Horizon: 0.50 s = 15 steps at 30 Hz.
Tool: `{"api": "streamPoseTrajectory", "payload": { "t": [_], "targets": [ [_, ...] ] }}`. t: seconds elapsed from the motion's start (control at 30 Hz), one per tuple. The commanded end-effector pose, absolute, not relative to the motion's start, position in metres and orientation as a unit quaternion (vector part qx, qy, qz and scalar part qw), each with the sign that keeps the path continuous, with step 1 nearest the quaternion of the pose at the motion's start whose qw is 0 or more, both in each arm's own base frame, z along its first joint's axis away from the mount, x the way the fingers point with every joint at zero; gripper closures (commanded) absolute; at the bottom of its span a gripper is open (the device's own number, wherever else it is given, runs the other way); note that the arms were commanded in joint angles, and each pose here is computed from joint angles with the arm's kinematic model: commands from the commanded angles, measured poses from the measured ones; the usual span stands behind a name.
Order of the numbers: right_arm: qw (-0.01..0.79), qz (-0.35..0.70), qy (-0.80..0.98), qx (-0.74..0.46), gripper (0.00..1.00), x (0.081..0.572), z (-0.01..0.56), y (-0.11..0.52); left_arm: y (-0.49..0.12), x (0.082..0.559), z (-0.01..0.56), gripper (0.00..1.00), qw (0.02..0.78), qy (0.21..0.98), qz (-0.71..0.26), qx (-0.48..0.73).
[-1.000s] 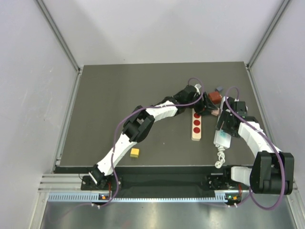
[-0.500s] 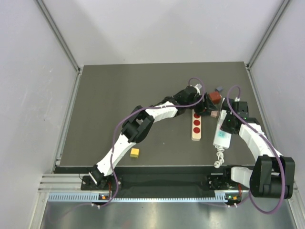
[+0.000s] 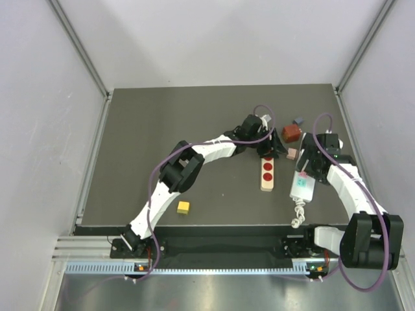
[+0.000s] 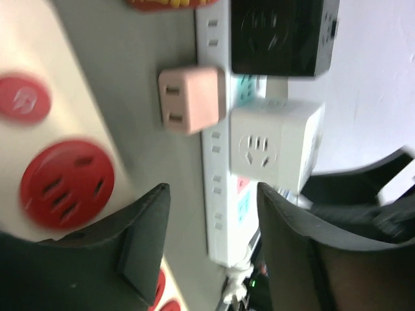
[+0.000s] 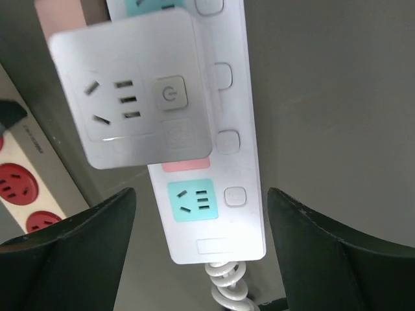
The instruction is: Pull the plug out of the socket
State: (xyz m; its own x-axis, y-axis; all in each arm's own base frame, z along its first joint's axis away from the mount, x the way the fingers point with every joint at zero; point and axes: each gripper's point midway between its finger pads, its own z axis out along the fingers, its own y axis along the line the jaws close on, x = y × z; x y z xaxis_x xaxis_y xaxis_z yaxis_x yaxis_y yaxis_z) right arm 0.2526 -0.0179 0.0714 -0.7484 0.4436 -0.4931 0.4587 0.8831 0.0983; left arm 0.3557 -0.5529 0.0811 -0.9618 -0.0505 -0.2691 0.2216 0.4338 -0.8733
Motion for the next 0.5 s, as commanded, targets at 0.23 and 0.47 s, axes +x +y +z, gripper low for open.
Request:
{"api": "streamPoseTrajectory", "payload": {
  "t": [0.23, 0.47],
  "targets": [
    [0.325, -0.055, 0.912, 0.242, 0.16, 0.303, 0.153, -0.041, -0.531, 0.28, 0.173, 0.65, 0.126, 0.761, -0.617, 0.158],
    [0.287, -0.03, 0.932, 0.219, 0.18, 0.317, 0.144, -0.028, -0.57, 0.213, 0.165, 0.92, 0.088, 0.739, -0.638, 0.198]
  ]
}}
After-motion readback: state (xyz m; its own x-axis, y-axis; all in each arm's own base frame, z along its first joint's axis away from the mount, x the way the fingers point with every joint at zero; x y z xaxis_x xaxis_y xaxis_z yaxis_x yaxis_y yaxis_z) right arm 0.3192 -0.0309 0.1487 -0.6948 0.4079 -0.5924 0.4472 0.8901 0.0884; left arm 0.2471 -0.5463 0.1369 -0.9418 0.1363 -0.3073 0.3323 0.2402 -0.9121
